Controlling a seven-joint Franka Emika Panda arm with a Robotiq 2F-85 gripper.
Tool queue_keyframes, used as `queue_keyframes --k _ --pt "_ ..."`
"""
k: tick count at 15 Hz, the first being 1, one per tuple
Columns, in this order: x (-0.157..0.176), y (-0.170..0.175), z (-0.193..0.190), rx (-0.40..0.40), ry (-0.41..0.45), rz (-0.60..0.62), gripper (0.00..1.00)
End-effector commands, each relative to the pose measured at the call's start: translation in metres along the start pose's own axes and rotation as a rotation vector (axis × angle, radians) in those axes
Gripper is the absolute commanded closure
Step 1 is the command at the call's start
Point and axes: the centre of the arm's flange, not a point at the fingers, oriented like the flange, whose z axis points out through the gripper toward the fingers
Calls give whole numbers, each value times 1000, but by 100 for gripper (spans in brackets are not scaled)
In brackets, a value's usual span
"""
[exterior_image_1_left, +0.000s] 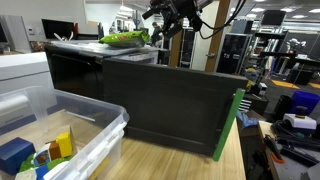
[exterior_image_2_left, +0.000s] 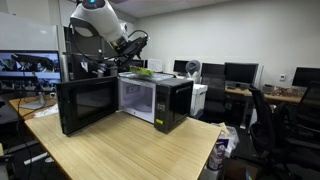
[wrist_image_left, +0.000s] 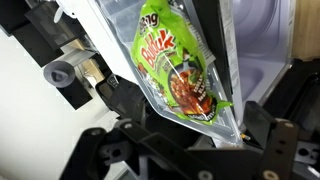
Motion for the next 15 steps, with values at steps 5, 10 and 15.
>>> queue_keyframes --k 5,10,15 --pt "-16 -29 41 -28 22 -45 0" --pt "-21 -30 38 -41 -2 -44 0" --pt "-28 -29 29 -67 -28 -10 26"
